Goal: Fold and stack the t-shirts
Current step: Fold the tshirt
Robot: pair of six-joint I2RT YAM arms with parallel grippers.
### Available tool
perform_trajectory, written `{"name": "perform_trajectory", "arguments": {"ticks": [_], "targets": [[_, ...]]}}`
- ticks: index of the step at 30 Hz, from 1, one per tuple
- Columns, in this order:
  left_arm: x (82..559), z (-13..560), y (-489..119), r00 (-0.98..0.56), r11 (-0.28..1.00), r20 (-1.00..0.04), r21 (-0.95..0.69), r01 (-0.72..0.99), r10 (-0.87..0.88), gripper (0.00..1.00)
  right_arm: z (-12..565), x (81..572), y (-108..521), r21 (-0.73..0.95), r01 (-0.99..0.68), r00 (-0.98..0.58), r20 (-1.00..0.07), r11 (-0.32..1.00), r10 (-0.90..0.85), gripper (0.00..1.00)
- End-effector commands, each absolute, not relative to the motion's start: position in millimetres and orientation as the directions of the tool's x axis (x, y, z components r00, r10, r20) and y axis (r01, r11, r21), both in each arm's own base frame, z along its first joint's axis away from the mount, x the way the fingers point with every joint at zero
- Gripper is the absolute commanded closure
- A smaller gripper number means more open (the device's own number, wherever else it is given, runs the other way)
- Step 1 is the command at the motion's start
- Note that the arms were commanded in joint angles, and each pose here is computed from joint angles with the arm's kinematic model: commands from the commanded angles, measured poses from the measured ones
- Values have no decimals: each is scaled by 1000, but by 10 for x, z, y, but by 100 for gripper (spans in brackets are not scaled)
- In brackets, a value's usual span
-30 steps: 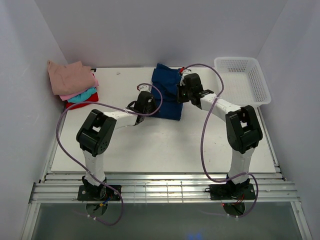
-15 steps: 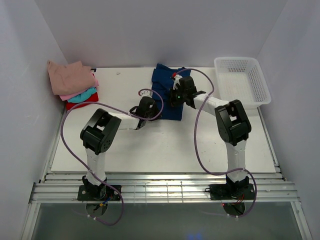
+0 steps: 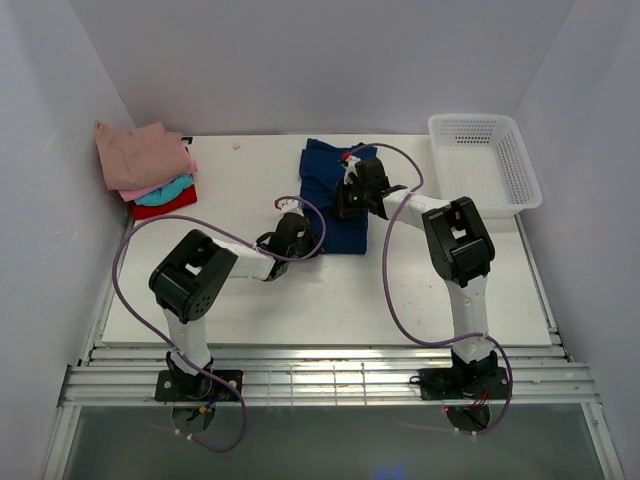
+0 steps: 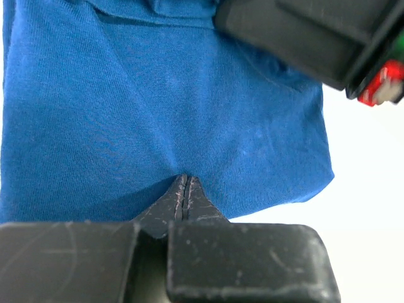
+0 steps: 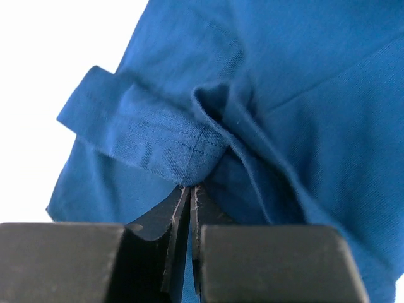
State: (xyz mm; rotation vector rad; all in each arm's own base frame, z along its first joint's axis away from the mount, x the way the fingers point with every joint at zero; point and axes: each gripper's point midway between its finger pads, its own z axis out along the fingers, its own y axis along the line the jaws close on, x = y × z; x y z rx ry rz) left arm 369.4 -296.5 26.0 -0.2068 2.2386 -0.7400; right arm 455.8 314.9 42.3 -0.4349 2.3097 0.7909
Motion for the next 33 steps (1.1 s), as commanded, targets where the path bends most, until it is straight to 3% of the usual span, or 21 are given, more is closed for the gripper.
{"name": "perform_trajectory", "arguments": {"ticks": [1,15,22,26,33], "targets": [[3251,-64,-2803,-781,866,-551,-500,28,-293,100,543,4689,3260,430,-510,-703,-708,745,-73,92],[2321,-353,-2563,-847,881,-462,-473,-15,-263,100,671,4745,3310,438,-518,-685,-727,735,-49,92],[2222,-275,-2623,-845,874,-473,-486,14,-249,100,1130,4651,3289,422,-561,-626,-779,712,-31,92],[2275,-169,-2661,-829,868,-497,-496,31,-254,100,1661,4348,3266,380,-621,-546,-837,686,-31,92],[2316,-72,-2687,-817,862,-515,-505,43,-261,100,1541,3628,3290,393,-658,-575,-813,642,-91,92]]}}
